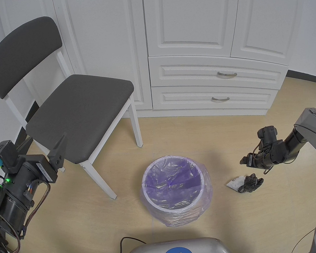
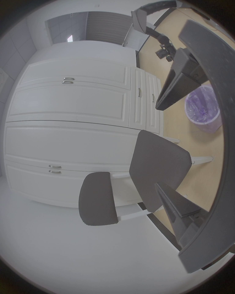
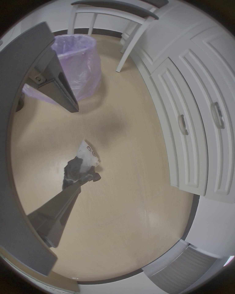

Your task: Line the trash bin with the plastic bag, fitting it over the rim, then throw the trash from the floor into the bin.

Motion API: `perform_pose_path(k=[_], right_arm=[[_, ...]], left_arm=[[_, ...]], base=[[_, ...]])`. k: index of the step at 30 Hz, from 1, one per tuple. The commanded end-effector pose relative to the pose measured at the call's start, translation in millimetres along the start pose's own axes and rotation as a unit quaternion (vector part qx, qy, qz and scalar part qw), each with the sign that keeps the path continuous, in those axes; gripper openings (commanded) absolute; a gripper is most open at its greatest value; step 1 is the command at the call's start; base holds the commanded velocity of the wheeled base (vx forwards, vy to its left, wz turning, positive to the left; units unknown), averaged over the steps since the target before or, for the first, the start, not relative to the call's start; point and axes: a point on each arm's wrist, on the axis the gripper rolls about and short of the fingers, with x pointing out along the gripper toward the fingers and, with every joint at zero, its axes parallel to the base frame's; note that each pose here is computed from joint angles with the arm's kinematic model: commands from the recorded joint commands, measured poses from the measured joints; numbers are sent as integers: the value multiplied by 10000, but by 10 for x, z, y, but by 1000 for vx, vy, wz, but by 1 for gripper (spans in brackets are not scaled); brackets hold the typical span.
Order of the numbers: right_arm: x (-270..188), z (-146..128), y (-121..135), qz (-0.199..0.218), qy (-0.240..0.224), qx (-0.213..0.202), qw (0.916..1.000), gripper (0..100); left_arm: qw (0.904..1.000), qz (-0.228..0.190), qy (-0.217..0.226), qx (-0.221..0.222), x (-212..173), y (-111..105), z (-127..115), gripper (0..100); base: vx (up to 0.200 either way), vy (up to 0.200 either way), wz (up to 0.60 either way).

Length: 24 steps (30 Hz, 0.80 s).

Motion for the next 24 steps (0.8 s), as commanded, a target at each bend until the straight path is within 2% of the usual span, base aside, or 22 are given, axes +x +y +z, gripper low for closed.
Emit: perform_pose_path(k=[1, 10, 11, 12, 15, 19, 24], right_arm=[[544, 80, -41, -220, 456, 293, 9983, 100], [1121, 354, 55, -256, 510, 214, 9981, 100], [1230, 201, 1, -352, 819, 135, 9959, 100], [1272, 159, -65, -372, 929, 20, 9950, 100], [1383, 142, -231, -71, 853, -583, 9946, 100], [1497, 35, -377, -164, 969, -663, 9930, 100], [1562, -36, -481, -369, 1043, -625, 9919, 100]], left_arm=[[9997, 106, -191, -109, -130, 100, 49, 100], [9998, 115, -130, -45, -102, 100, 31, 100], [9998, 123, -118, -35, -105, 110, 25, 100], [9999, 122, -106, -25, -104, 119, 17, 100], [9999, 145, -72, 13, -84, 162, -2, 100], [10000, -39, -14, 41, -79, 166, -29, 100], [9998, -59, 159, 113, -40, 152, -105, 100]], base=[[0, 0, 0], [0, 0, 0], [0, 0, 0], [0, 0, 0], [0, 0, 0], [0, 0, 0], [0, 0, 0]])
